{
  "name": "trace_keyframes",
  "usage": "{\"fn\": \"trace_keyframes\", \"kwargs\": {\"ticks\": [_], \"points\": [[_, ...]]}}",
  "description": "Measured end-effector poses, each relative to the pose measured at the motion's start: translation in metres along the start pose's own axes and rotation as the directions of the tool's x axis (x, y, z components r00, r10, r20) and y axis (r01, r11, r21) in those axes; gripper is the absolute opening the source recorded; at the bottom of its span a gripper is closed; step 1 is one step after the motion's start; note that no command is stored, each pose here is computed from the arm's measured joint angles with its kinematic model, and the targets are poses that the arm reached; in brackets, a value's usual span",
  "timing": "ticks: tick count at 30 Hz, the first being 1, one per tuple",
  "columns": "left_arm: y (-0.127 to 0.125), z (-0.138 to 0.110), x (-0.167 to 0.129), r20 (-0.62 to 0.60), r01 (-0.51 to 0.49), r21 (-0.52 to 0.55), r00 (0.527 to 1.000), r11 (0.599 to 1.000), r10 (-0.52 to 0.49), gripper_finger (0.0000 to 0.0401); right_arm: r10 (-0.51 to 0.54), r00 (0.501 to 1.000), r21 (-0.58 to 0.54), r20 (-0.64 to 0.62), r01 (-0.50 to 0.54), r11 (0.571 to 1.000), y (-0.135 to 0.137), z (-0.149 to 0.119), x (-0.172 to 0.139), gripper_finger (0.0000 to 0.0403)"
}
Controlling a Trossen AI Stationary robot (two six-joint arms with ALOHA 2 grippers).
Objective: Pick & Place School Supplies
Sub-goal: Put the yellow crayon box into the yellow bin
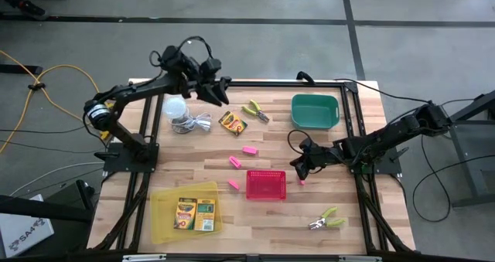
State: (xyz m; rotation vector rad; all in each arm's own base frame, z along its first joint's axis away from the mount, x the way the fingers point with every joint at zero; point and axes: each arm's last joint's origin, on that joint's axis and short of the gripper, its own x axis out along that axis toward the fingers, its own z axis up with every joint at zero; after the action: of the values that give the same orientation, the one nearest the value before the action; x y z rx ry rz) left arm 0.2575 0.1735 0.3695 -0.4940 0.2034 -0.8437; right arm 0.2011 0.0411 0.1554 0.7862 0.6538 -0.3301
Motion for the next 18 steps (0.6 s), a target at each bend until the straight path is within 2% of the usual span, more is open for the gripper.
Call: {"fn": "trace_keyframes", "kwargs": {"ticks": [7, 10, 14, 18], "points": [[-0.023, 0.036, -0.004, 0.006, -0.009, 0.108, 1.000, 0.994, 0.008, 0.0138, 0.000, 1.000, 0.000, 0.000, 0.000, 1.000, 0.000, 0.000, 0.000, 0.0002], [-0.027, 0.049, -0.003, 0.007, -0.008, 0.112, 1.000, 0.994, 0.007, 0.0138, 0.000, 1.000, 0.000, 0.000, 0.000, 1.000, 0.000, 0.000, 0.000, 0.0002], [-0.027, 0.064, 0.007, -0.001, 0.019, 0.105, 1.000, 0.994, -0.019, 0.0138, 0.000, 1.000, -0.001, 0.000, 0.000, 1.000, 0.000, 0.000, 0.000, 0.0002], [-0.014, 0.071, 0.029, 0.005, 0.060, 0.087, 0.998, 0.994, -0.061, 0.0138, -0.006, 1.000, -0.013, 0.010, 0.006, 1.000, 0.000, 0.000, 0.000, 0.0002]]}}
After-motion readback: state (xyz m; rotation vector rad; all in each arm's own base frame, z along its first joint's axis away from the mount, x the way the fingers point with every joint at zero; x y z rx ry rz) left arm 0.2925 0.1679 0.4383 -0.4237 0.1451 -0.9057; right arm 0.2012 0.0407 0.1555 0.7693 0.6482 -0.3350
